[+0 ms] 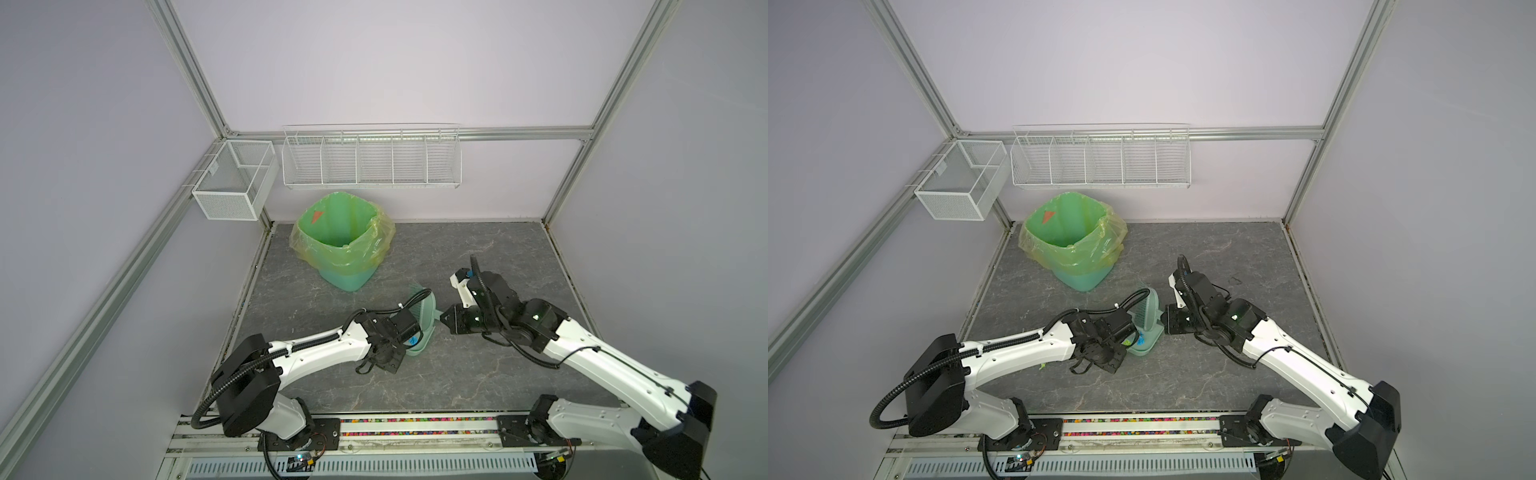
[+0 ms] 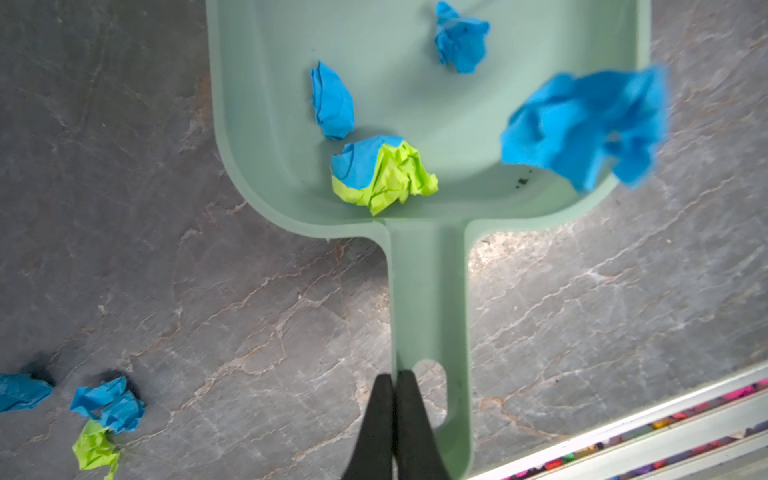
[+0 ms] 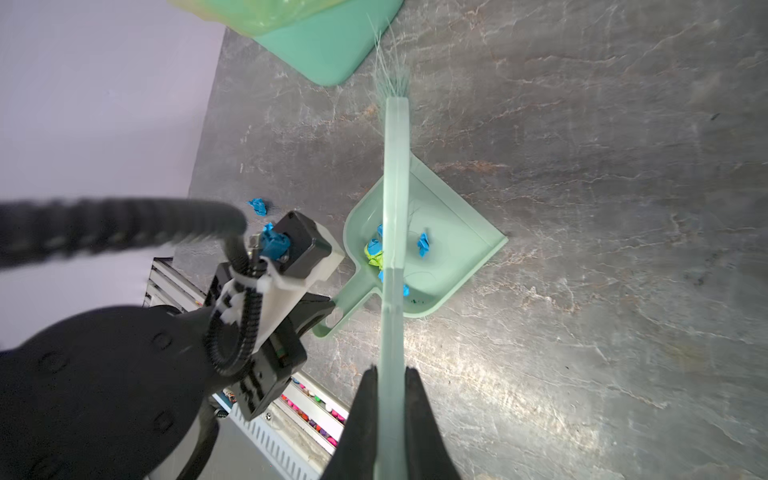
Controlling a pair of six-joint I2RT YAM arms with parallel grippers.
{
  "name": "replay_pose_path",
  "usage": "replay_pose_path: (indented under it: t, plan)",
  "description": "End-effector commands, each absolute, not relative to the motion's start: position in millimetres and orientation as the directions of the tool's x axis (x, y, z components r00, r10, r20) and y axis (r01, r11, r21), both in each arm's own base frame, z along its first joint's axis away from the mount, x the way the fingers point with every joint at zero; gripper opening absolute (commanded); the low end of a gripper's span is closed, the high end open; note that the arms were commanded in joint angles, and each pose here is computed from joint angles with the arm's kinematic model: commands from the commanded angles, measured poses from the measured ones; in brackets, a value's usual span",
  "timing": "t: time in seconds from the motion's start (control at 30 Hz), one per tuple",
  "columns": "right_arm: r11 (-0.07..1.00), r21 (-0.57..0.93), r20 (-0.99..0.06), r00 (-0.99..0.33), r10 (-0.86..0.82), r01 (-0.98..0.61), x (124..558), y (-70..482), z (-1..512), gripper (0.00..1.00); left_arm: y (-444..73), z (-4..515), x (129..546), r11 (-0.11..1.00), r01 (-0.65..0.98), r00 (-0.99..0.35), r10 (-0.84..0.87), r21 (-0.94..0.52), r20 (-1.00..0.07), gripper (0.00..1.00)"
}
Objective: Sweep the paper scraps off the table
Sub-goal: 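Sweep the blue and lime-green scraps into the dustpan with the right brush, then lift the brush away from the dustpan with the right gripper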
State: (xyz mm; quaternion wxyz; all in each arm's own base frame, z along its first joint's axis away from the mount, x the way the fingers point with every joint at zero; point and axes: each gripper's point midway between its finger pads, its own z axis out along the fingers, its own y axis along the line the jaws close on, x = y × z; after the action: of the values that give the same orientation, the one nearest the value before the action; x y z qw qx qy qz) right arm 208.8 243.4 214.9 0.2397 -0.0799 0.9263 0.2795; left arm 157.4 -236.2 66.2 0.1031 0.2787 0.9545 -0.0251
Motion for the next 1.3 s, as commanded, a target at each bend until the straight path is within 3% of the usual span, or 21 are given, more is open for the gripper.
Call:
replay_pose_path:
  t: [0.0,0.5,1.0,1.27]
  plan:
    - [0.888,0.411,-0.434,-0.901,-0.008,-0.206,203.5,222.5,196.0,0.07,-239.5,76.5,166.4,0.849,0.528,-0.819,0.515,0.016,-0.254,0.0]
    - [0.775,0.573,-0.526,-0.845,0.098,-0.268,214.3,248.1,223.2,0.07,-271.9,117.4,165.2,0.835,0.525,-0.82,0.443,-0.168,-0.362,0.0]
    - [0.912,0.372,-0.585,-0.806,0.084,-0.175,182.9,158.6,215.1,0.07,-263.5,143.0,186.3,0.859,0.497,-0.801,0.402,-0.119,-0.444,0.0]
    - [0.914,0.373,-0.612,-0.783,0.11,-0.163,175.4,142.5,224.9,0.07,-266.9,153.7,189.4,0.852,0.505,-0.79,0.394,-0.135,-0.469,0.0]
